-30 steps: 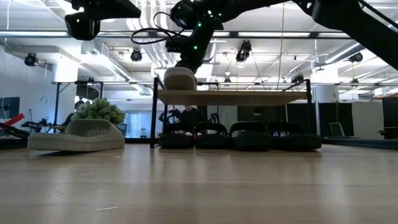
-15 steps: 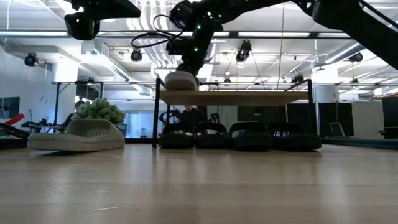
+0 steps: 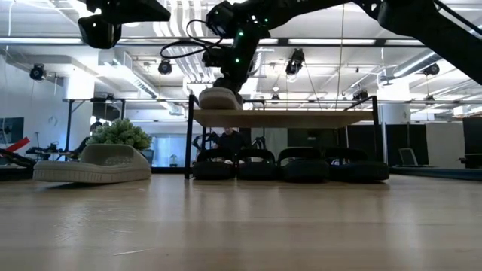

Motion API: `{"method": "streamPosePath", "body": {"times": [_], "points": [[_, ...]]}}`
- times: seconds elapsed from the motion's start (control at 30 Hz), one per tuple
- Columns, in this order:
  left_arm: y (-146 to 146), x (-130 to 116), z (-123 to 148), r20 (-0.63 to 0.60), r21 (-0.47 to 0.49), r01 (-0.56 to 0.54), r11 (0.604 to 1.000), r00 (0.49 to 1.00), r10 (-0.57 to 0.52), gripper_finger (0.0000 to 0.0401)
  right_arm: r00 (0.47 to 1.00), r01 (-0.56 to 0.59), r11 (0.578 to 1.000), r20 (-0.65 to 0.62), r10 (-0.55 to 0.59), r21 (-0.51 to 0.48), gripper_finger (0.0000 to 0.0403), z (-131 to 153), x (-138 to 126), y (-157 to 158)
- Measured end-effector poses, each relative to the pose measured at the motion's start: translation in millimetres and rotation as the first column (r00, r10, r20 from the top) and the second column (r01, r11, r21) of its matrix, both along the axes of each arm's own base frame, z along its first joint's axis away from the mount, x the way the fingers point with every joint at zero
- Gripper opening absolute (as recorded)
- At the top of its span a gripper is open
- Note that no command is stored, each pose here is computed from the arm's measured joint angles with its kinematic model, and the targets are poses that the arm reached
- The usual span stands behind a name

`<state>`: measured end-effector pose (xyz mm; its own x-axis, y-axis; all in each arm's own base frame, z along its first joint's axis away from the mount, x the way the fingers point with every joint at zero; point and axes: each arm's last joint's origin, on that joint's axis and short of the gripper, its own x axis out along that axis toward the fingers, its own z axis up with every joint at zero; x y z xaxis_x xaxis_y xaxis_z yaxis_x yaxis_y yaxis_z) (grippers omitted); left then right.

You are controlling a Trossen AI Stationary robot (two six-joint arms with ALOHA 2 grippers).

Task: Pick and place slides into the shelf
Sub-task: Put the white slide on the shelf

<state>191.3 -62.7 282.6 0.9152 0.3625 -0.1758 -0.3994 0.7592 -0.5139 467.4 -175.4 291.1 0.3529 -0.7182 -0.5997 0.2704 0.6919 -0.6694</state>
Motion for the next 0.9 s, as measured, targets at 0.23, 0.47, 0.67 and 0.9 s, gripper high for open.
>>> {"method": "streamPosePath", "body": {"times": [0.23,0.47,0.67,0.9], "points": [[0.0,0.0,-0.3,-0.002,0.0,0.002,1.0,1.0,-0.002,0.0,0.999,-0.019,1.0,-0.031,0.019,-0.007,0.0087,-0.8,-0.5,0.4],[0.0,-0.4,-2.2,-0.023,0.008,0.008,1.0,1.0,-0.007,0.0,0.998,-0.022,1.0,-0.051,0.022,-0.002,0.011,-2.0,-1.0,2.9],[0.0,-0.4,-2.2,-0.023,0.008,0.009,1.0,1.0,-0.009,0.0,0.998,-0.015,1.0,-0.062,0.015,-0.01,0.0114,1.6,-1.9,5.2],[0.0,-0.4,-2.1,-0.022,0.008,0.009,1.0,1.0,-0.009,0.0,1.0,-0.018,1.0,-0.025,0.018,-0.003,0.0116,7.1,-0.9,5.1]]}}
